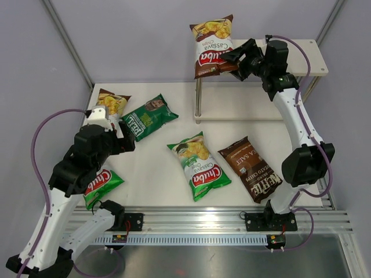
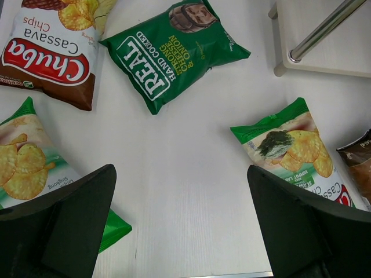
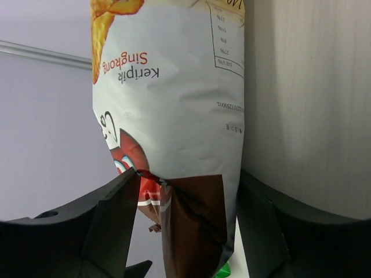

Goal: Place and organize the chips bags onto the shelf

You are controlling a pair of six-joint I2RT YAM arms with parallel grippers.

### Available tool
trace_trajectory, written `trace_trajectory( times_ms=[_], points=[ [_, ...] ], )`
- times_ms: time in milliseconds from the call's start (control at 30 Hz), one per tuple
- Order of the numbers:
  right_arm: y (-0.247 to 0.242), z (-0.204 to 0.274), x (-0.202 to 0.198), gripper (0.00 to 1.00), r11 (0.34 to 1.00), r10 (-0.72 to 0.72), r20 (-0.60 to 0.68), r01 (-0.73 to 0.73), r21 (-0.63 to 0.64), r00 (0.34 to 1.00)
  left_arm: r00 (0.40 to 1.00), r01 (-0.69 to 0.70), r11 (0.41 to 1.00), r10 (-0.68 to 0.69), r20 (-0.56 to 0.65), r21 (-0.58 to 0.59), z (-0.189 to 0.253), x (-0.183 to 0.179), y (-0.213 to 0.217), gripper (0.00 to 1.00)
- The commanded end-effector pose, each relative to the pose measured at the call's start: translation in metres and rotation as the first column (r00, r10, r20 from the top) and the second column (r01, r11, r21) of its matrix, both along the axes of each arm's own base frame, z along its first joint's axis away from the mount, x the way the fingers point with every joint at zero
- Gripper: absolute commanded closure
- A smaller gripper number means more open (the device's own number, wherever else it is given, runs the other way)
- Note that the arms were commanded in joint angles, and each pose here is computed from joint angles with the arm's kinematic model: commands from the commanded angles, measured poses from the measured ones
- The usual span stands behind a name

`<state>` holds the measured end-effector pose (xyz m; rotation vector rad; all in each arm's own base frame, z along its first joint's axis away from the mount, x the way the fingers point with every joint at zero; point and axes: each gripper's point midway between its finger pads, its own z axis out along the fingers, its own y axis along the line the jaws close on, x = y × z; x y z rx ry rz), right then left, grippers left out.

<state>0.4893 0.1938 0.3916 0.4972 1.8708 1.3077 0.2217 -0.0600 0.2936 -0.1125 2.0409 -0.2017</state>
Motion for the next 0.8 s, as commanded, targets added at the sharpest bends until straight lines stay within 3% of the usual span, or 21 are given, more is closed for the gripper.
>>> trace_trajectory(
  times_ms=[0, 33, 233, 367, 600, 667, 700, 767],
  points=[
    [-0.025, 0.023, -0.012, 0.29, 0.987, -0.090, 0.069, 0.098, -0.126, 0.994, 1.000, -0.011, 1.000, 0.011, 0.020, 0.023, -0.001, 0.011, 0.001, 0.01],
    [-0.026, 0.022, -0.012, 0.24, 0.985, -0.094, 0.069, 0.103, -0.139, 0.993, 1.000, -0.009, 1.000, 0.008, 0.024, 0.020, 0.000, 0.011, 0.000, 0.01],
    [-0.039, 0.028, -0.022, 0.25, 0.966, -0.131, 0.106, 0.151, -0.210, 0.986, 1.000, -0.004, 1.000, 0.004, 0.011, 0.020, -0.005, 0.014, -0.002, 0.01],
    [-0.042, 0.028, -0.025, 0.48, 0.959, -0.140, 0.117, 0.164, -0.232, 0.983, 1.000, -0.010, 1.000, 0.009, 0.005, 0.023, -0.006, 0.017, -0.001, 0.01],
    [-0.040, 0.022, -0.026, 0.54, 0.964, -0.129, 0.112, 0.151, -0.219, 0.985, 1.000, 0.004, 1.000, -0.004, -0.007, 0.005, -0.009, 0.021, -0.007, 0.01],
    [-0.042, 0.024, -0.025, 0.50, 0.961, -0.134, 0.112, 0.157, -0.226, 0.985, 1.000, 0.011, 1.000, -0.011, -0.016, -0.001, -0.011, 0.021, -0.010, 0.01],
    [-0.043, 0.028, -0.027, 0.39, 0.960, -0.141, 0.121, 0.166, -0.228, 0.983, 1.000, 0.010, 1.000, -0.010, -0.021, -0.002, -0.012, 0.021, -0.010, 0.01],
    [-0.048, 0.034, -0.031, 0.31, 0.952, -0.153, 0.139, 0.184, -0.245, 0.978, 1.000, 0.010, 1.000, -0.010, -0.022, -0.009, -0.012, 0.022, -0.010, 0.01]
  ],
)
